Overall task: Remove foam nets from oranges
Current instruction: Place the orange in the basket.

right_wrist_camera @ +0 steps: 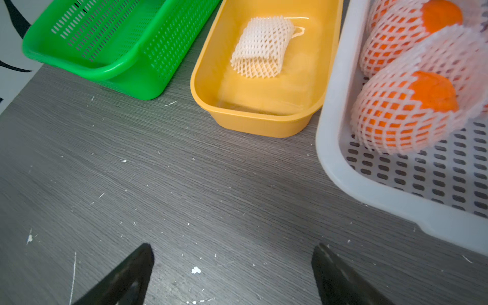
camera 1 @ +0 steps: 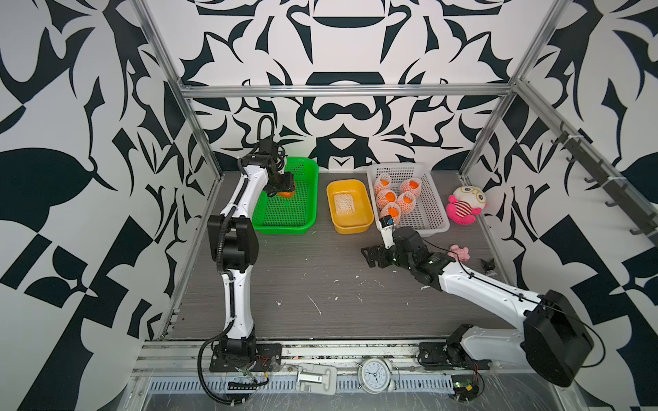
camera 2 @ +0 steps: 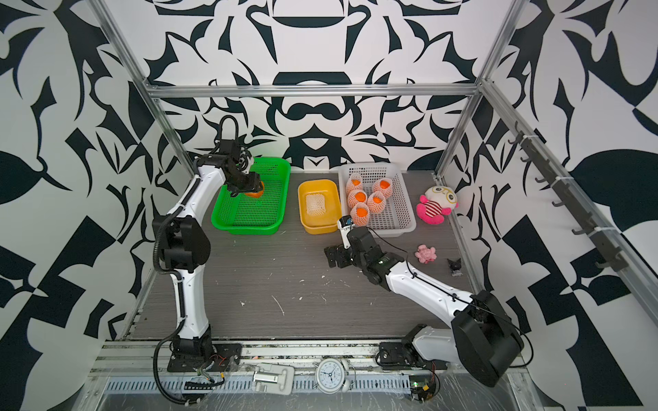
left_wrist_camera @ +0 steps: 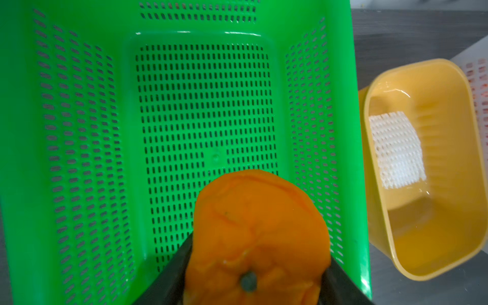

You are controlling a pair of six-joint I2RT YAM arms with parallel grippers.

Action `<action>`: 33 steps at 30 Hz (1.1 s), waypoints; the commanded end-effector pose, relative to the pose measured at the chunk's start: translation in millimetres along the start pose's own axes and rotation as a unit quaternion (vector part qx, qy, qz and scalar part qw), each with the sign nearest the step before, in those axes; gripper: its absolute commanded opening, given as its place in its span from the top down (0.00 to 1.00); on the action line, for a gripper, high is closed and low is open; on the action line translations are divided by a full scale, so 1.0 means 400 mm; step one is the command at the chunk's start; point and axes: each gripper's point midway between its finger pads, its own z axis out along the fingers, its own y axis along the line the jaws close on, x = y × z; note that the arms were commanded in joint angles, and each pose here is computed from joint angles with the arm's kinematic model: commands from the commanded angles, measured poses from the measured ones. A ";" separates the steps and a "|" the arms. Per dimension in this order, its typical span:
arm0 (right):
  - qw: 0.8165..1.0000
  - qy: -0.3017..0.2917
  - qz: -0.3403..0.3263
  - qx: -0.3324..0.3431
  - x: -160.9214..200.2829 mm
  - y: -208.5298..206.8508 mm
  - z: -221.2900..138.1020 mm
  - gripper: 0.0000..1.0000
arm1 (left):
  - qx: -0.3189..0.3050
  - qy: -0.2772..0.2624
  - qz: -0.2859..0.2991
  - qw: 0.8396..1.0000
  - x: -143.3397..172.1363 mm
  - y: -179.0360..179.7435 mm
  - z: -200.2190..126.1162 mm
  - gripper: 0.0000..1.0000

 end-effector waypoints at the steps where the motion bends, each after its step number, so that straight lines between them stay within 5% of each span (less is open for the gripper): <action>1: 0.998 -0.045 0.014 -0.046 -0.068 0.052 -0.002 0.04 | -0.014 -0.029 0.021 0.999 -0.036 0.029 0.036 0.65; 6: 0.997 -0.042 0.018 -0.057 -0.068 0.061 0.020 0.06 | -0.009 -0.053 0.023 0.998 -0.065 0.036 0.092 0.65; 16: 0.997 -0.027 0.022 -0.065 -0.062 0.069 0.049 0.07 | -0.095 -0.077 0.018 0.992 -0.099 0.130 0.196 0.64; 33: 0.997 -0.016 0.032 -0.072 -0.052 0.075 0.058 0.07 | -0.167 -0.099 0.007 0.981 -0.137 0.206 0.283 0.60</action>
